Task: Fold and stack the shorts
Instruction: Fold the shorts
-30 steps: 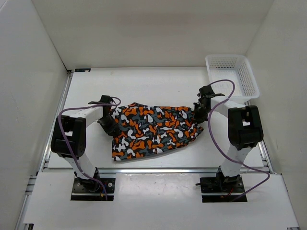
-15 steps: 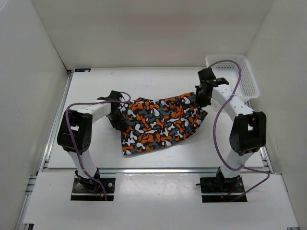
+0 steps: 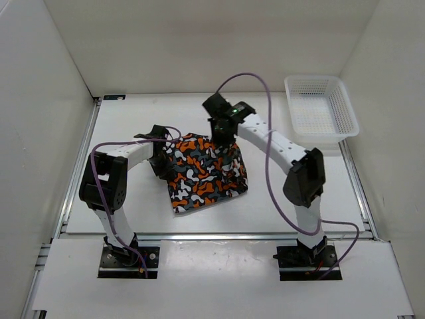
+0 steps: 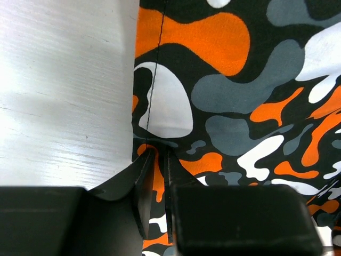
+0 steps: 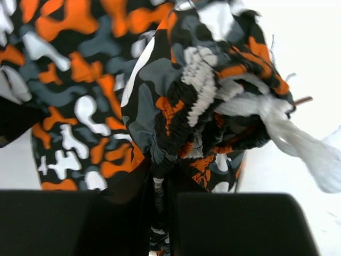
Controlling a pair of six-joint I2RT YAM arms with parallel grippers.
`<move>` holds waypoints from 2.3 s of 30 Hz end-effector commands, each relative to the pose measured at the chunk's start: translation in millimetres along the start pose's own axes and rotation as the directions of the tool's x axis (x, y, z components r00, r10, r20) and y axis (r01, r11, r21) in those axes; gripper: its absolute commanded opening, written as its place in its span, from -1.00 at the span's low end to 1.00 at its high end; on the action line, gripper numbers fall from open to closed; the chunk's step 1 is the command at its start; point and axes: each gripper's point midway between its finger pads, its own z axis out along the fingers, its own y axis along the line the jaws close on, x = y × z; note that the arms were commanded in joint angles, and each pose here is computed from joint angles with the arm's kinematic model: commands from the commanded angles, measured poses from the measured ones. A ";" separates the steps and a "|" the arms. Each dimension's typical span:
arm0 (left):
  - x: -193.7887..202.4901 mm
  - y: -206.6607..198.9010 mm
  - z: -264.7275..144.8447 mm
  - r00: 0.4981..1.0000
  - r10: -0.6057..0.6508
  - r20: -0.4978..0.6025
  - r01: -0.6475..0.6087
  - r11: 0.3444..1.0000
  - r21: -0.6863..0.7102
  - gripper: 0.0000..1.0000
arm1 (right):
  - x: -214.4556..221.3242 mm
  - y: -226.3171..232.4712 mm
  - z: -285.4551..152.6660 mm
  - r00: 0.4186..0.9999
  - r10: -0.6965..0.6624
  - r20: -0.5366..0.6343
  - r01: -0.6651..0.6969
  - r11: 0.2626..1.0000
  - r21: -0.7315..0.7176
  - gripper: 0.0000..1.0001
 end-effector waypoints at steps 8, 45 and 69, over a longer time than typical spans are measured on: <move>-13.8 -9.5 -11.7 0.999 0.010 0.043 -0.012 0.999 0.043 -0.49 | 28.3 111.4 23.3 0.998 -0.048 -0.047 0.043 0.994 -0.099 -1.00; -26.1 36.1 -9.4 0.994 -0.078 -0.077 0.089 0.984 0.153 -0.50 | 107.1 146.4 53.1 0.964 -0.256 -0.071 0.233 0.942 -0.244 0.76; -23.8 31.8 2.1 0.993 -0.069 -0.100 0.085 0.983 0.161 -0.69 | 83.5 137.4 34.4 0.972 -0.232 0.026 0.233 0.962 -0.143 -1.00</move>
